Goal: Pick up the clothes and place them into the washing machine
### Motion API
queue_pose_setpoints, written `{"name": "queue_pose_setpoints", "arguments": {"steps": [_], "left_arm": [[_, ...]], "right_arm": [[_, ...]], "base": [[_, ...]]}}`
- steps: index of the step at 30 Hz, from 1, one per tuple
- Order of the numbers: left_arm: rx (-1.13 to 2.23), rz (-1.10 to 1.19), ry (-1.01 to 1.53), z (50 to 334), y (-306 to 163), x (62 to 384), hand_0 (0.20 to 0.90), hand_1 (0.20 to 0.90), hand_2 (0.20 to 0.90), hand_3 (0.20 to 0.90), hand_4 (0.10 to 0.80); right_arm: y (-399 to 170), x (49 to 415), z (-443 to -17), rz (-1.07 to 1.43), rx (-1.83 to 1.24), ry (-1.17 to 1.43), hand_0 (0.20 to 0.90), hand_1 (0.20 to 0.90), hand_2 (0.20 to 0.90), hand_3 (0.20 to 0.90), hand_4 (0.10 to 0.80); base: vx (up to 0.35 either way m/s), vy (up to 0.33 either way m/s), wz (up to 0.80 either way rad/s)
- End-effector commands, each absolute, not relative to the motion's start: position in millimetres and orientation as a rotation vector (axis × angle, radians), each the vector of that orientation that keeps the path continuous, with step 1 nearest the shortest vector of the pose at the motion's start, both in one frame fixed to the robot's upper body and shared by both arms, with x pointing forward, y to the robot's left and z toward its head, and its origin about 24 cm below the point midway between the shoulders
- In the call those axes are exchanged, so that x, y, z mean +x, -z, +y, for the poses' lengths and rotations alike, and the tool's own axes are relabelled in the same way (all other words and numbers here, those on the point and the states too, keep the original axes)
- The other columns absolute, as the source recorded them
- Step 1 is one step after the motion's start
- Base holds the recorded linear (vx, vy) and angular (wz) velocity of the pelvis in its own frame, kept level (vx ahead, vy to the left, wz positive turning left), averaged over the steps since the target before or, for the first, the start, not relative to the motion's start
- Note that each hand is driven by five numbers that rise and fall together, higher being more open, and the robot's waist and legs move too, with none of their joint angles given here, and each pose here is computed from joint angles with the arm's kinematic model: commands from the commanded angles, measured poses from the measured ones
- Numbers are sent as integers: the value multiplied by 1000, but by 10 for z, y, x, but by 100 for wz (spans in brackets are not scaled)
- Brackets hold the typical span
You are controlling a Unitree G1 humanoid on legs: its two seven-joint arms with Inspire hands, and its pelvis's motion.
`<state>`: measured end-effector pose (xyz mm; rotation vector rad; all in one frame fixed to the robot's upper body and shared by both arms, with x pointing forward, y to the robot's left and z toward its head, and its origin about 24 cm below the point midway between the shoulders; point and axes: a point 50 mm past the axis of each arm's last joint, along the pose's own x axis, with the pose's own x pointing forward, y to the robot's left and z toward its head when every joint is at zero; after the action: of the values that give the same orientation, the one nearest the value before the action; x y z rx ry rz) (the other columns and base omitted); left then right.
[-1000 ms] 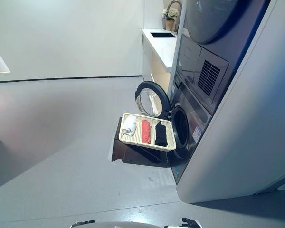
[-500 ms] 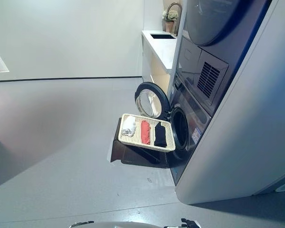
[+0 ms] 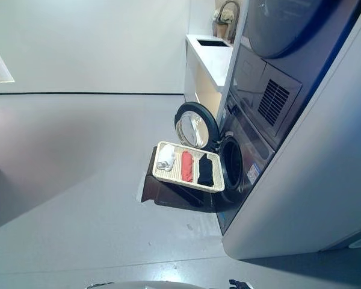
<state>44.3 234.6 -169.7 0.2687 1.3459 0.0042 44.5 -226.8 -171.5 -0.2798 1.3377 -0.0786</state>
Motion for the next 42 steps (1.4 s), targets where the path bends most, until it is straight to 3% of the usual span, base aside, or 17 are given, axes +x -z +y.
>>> {"name": "queue_pose_setpoints", "arguments": {"steps": [1,5,17,22,28,37,42], "left_arm": [[279,1226,-63,2429,1602,926,900,900,900,900,800],[300,1219,-61,2496,1577,956,900,900,900,900,800],[257,1249,-51,2349,1641,828,900,900,900,900,800],[250,1212,-13,2204,1647,944,900,900,900,900,800],[221,1102,-67,2227,1559,1236,900,900,900,900,800],[235,1232,-130,2369,1638,810,900,900,900,900,800],[271,1239,-104,2365,1640,807,900,900,900,900,800]], "right_arm": [[1672,498,-2449,1357,-352,78,900,900,900,900,800],[1678,235,-2511,1437,-330,120,900,900,900,900,800],[1671,72,-2553,1472,-322,131,900,900,900,900,800],[1637,322,-2622,1377,-325,156,900,900,900,900,800],[1601,637,-2615,1286,-363,135,900,900,900,900,800],[1591,748,-2579,1248,-399,113,900,900,900,900,800],[1609,739,-2531,1267,-442,65,900,900,900,900,800]], "base": [[163,102,26],[343,17,35],[426,-133,41],[345,-203,3],[365,-256,-22],[421,31,-45],[331,131,-74]]}}
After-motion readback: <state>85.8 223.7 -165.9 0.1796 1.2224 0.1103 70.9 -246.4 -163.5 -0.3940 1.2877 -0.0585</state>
